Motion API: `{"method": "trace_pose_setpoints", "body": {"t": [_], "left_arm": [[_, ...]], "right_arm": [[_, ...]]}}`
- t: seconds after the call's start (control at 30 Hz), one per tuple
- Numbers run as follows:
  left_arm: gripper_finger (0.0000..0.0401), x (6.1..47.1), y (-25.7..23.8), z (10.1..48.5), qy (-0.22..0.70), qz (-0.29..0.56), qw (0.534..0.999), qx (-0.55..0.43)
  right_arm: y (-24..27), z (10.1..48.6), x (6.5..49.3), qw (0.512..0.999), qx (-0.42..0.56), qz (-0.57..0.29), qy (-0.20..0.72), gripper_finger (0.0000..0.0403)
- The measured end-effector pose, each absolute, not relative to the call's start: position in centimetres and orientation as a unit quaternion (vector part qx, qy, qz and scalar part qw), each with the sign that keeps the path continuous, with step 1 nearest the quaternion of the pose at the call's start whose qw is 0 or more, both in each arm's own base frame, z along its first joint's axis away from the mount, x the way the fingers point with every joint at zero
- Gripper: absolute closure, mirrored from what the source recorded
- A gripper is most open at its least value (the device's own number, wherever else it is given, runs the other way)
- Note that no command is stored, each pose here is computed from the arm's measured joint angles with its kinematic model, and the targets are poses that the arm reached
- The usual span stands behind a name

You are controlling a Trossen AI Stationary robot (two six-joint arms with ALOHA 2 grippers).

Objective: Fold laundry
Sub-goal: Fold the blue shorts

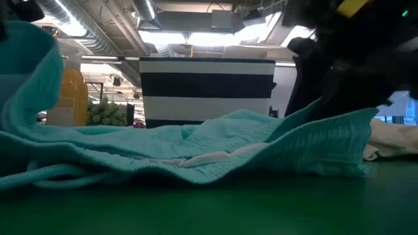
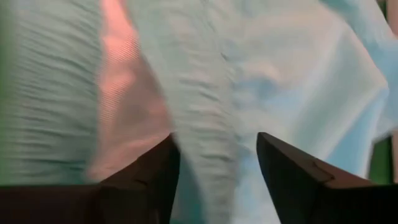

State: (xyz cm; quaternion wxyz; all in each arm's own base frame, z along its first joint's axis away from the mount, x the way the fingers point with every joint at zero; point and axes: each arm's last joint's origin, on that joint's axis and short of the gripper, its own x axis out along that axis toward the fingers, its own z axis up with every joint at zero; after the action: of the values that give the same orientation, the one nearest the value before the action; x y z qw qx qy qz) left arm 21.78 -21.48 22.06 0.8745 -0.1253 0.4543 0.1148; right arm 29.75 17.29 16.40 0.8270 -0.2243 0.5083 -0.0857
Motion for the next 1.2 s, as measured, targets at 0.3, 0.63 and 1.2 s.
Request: {"method": "trace_pose_setpoints", "body": {"t": [0.3, 0.63, 1.2], "left_arm": [[0.0401, 22.6, -20.5, 22.2, 0.419, 0.144, 0.892, -0.087], [0.0401, 22.7, -19.9, 24.0, 0.322, 0.21, 0.922, -0.034], [0.0401, 18.4, -23.7, 24.5, 0.296, 0.158, 0.942, -0.017]], "right_arm": [[17.4, 17.8, 29.6, 0.834, -0.192, -0.062, 0.514, 0.0389], [20.2, 22.3, 28.7, 0.875, -0.18, -0.039, 0.448, 0.0394], [25.2, 14.5, 26.6, 0.892, -0.102, 0.121, 0.424, 0.04]]}}
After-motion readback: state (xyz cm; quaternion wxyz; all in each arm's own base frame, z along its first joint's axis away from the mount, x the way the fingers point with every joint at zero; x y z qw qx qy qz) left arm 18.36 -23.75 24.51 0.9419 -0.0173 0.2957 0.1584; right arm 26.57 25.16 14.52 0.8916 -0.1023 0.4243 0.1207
